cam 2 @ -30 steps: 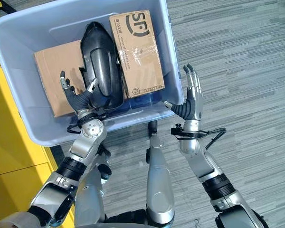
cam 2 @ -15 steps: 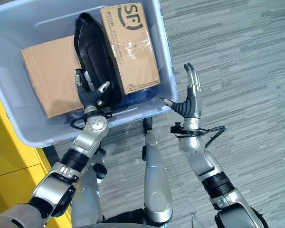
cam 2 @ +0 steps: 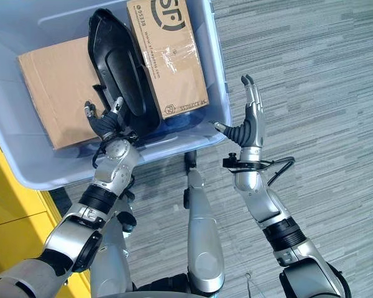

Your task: Move parts from the plastic box to the shelf.

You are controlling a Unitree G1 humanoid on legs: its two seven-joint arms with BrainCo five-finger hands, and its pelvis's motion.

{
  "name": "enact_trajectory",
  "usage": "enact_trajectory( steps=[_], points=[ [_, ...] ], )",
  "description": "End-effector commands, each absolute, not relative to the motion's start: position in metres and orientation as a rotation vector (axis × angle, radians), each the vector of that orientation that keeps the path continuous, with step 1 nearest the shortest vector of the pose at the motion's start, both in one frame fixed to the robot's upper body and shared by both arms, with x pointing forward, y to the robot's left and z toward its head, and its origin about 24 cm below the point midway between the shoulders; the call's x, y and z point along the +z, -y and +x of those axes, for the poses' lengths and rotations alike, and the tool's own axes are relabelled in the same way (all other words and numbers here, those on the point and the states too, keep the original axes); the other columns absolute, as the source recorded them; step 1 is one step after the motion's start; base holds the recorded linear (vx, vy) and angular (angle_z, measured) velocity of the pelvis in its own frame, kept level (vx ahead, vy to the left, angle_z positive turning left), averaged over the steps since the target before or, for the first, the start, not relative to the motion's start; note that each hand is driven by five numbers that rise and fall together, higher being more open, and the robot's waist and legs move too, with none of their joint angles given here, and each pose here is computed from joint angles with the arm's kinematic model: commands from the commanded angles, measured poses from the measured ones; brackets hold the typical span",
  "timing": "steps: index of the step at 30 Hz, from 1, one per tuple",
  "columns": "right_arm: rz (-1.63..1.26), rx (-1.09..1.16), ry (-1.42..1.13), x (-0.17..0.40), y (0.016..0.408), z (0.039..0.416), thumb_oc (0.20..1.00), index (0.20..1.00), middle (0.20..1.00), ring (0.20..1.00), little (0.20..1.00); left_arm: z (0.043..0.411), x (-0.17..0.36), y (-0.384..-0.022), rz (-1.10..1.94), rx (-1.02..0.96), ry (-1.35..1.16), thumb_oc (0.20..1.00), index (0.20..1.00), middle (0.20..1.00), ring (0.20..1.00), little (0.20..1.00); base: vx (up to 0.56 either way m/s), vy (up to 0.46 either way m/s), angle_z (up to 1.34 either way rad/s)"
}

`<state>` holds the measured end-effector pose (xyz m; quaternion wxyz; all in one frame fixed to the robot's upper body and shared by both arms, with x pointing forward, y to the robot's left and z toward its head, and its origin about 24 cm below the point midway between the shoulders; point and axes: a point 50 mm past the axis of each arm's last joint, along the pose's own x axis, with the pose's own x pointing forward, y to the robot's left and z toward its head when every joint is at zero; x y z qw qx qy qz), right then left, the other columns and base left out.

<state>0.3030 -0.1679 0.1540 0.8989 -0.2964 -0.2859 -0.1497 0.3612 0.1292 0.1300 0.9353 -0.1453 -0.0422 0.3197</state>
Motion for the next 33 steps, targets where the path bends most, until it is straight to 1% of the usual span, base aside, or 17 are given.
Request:
enact_trajectory(
  steps=[1,3,6,13,27,28,33],
  points=[
    [-0.565,-0.330,0.655,0.171,0.167,0.302,1.000,1.000,1.000,1.000,1.000,0.360,0.093,-0.119,-0.211,0.575,-0.078,1.000,1.000,1.000,1.000,1.000,0.00,0.000,0.00],
    [-0.565,-0.335,0.650,0.171,0.167,0.302,1.000,1.000,1.000,1.000,1.000,0.360,0.092,-0.112,-0.161,0.499,-0.070,1.000,1.000,1.000,1.000,1.000,0.00,0.000,0.00],
    [-0.567,-0.335,0.652,0.171,0.168,0.302,1.000,1.000,1.000,1.000,1.000,0.360,0.093,-0.107,-0.132,0.455,-0.053,1.000,1.000,1.000,1.000,1.000,0.00,0.000,0.00],
    [-0.575,-0.323,0.651,0.175,0.169,0.303,1.000,1.000,1.000,1.000,1.000,0.360,0.088,-0.091,-0.145,0.311,-0.110,1.000,1.000,1.000,1.000,1.000,0.00,0.000,0.00],
    [-0.584,-0.316,0.661,0.177,0.168,0.302,1.000,1.000,1.000,1.000,1.000,0.362,0.088,-0.088,-0.172,0.278,-0.138,1.000,1.000,1.000,1.000,1.000,0.01,0.004,-0.03],
    [-0.583,-0.318,0.662,0.178,0.169,0.302,1.000,1.000,1.000,1.000,1.000,0.361,0.087,-0.085,-0.194,0.258,-0.153,0.200,0.200,0.200,0.200,0.200,0.00,0.000,0.00],
    [-0.587,-0.320,0.676,0.181,0.167,0.302,1.000,1.000,1.000,1.000,1.000,0.361,0.082,-0.086,-0.167,0.313,-0.207,0.200,0.200,0.200,0.200,0.200,0.00,0.000,0.00]
  ],
)
